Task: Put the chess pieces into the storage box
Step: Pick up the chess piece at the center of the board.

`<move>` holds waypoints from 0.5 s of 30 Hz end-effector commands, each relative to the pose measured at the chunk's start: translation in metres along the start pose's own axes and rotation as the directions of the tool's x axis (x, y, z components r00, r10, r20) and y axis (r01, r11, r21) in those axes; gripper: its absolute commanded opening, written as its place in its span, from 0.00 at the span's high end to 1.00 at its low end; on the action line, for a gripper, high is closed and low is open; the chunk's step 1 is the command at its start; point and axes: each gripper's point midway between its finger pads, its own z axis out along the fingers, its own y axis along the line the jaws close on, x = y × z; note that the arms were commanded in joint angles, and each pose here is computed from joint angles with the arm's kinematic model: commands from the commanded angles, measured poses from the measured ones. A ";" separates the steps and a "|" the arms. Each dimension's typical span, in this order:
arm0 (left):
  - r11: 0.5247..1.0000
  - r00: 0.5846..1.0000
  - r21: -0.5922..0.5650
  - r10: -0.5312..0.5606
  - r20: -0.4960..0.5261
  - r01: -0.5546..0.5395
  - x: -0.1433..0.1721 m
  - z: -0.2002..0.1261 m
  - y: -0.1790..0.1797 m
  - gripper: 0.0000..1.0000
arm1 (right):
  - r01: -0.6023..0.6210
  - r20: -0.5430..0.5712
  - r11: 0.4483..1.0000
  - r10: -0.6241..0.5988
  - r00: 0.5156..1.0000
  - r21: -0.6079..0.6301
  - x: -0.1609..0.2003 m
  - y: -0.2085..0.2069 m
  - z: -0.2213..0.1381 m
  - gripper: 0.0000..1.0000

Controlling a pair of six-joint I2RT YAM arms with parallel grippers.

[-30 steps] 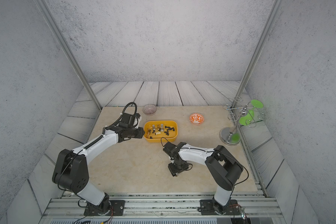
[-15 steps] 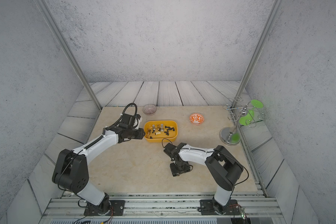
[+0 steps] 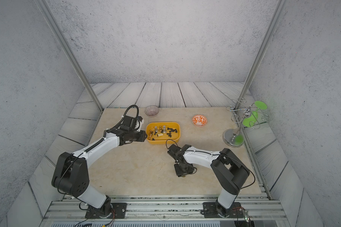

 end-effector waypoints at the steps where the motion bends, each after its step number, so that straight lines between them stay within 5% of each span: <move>1: 1.000 1.000 0.002 -0.009 0.011 0.009 0.000 -0.008 0.001 0.64 | -0.009 -0.011 1.000 0.009 1.000 -0.005 0.003 0.000 0.003 0.59; 15: 1.000 1.000 -0.007 -0.009 0.019 0.009 -0.003 -0.009 0.002 0.64 | -0.002 -0.038 1.000 0.002 0.999 -0.002 0.014 -0.005 0.001 0.69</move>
